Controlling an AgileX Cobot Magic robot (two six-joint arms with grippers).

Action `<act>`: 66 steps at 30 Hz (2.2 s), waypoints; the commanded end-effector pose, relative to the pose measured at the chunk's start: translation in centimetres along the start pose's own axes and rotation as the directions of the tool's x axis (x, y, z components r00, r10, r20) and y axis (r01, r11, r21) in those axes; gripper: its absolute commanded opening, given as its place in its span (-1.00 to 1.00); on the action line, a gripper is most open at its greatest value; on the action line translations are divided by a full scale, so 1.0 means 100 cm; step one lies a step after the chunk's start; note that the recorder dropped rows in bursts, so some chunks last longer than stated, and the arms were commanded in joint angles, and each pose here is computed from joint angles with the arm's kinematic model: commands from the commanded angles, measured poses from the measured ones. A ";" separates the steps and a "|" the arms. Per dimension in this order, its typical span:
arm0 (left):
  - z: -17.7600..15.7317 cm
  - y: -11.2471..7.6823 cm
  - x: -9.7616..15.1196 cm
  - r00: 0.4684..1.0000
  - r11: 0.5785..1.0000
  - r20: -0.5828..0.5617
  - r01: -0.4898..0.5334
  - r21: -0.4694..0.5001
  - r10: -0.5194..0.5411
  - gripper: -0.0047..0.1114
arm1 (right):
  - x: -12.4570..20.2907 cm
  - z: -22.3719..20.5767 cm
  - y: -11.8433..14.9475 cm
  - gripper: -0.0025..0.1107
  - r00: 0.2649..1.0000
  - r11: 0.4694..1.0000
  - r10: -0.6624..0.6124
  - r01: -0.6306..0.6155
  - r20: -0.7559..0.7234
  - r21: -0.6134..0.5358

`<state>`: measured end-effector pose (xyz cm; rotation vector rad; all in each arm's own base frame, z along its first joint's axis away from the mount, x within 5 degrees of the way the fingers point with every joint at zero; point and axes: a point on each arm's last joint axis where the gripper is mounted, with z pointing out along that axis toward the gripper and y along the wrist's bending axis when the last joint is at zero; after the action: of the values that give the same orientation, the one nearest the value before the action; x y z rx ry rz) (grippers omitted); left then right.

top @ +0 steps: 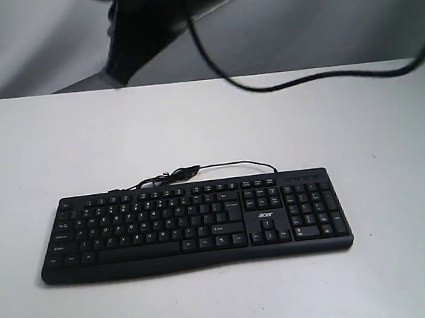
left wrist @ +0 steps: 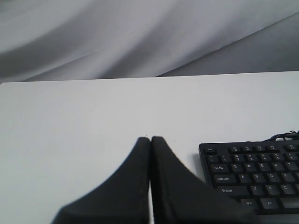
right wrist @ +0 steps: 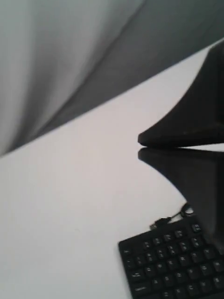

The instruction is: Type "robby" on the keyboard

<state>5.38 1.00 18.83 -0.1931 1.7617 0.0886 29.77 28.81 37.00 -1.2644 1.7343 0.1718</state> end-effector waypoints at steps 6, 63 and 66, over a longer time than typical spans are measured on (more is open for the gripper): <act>0.000 0.000 0.001 1.000 1.000 0.003 0.012 0.001 -0.012 -0.91 | 0.014 -0.149 0.008 -0.96 0.916 0.976 -0.024 -0.065 0.399 0.208; 0.000 0.000 0.001 1.000 1.000 0.003 0.012 0.001 -0.012 -0.91 | 0.280 -0.275 0.112 -0.96 0.855 0.403 0.330 -0.511 0.401 0.759; 0.000 0.000 0.001 1.000 1.000 0.003 0.012 0.001 -0.012 -0.91 | 0.289 -0.267 0.116 -0.96 0.839 0.395 0.363 -0.532 0.405 0.749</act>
<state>5.38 1.00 18.83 -0.1931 1.7617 0.0886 3.94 -0.96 26.42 -0.0294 1.5828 -0.2572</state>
